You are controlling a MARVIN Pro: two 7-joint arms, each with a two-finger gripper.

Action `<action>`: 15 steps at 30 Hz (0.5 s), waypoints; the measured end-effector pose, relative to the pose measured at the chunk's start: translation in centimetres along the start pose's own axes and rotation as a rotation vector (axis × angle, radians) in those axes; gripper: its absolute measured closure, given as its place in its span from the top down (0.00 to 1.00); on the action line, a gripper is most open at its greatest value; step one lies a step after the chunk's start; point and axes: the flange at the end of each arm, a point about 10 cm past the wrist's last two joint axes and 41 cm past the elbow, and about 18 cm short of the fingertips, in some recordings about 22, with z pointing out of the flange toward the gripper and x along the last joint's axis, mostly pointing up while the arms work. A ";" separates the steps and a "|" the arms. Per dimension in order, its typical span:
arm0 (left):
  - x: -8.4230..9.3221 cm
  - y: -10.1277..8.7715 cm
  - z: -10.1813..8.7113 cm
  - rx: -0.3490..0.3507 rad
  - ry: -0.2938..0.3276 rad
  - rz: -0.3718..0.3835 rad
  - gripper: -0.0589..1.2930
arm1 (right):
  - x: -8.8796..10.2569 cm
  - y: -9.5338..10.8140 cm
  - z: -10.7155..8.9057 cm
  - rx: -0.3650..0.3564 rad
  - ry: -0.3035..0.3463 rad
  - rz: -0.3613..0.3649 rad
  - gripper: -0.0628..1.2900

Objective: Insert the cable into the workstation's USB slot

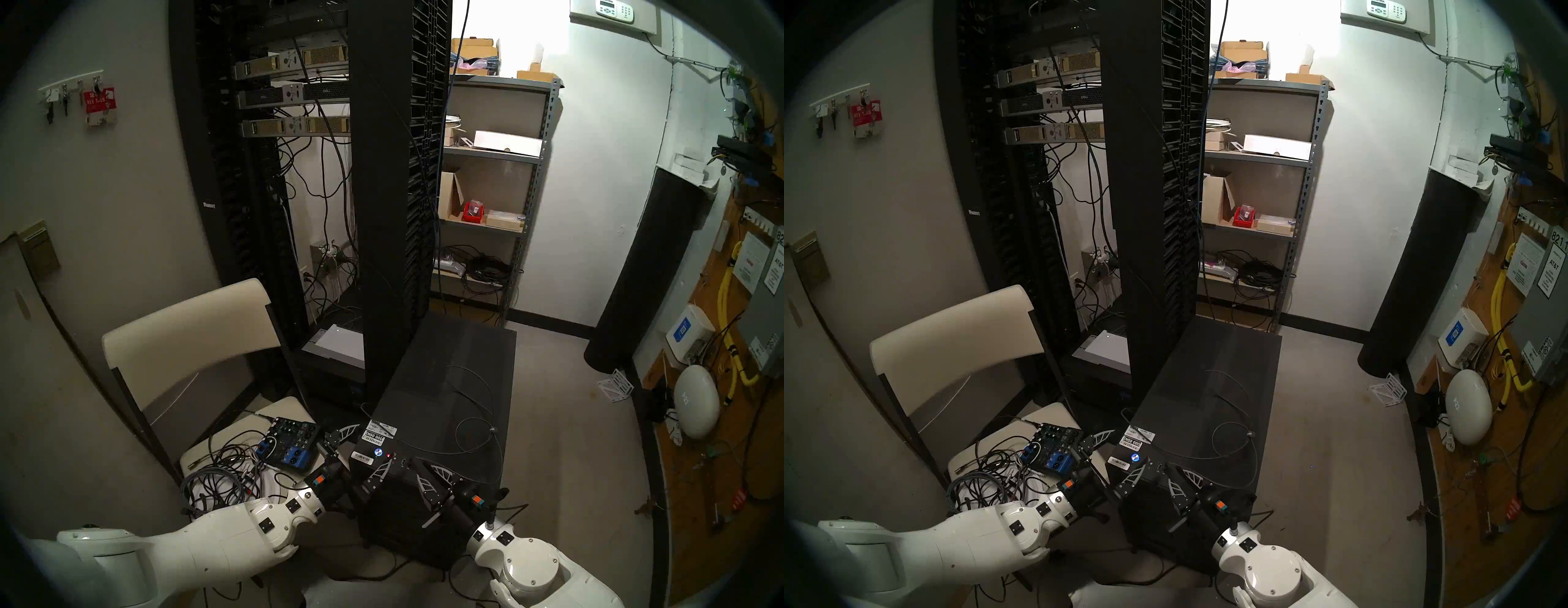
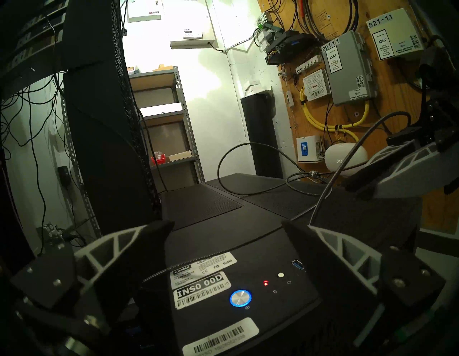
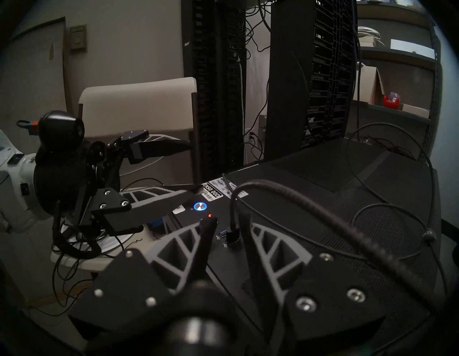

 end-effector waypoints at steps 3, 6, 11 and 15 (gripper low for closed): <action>0.0 0.0 0.1 0.001 0.001 0.000 0.95 | -0.5 0.0 -0.4 0.003 -0.021 0.011 0.36; 0.1 -0.1 0.1 0.002 0.002 0.001 0.95 | -0.8 0.0 -0.8 0.010 -0.037 0.015 0.36; 0.1 -0.1 0.2 0.002 0.003 0.002 0.96 | -1.0 0.4 -1.3 0.007 -0.047 0.012 0.36; 0.1 -0.1 0.3 -0.001 0.005 0.001 0.95 | -0.9 0.8 -1.6 -0.001 -0.048 0.009 0.36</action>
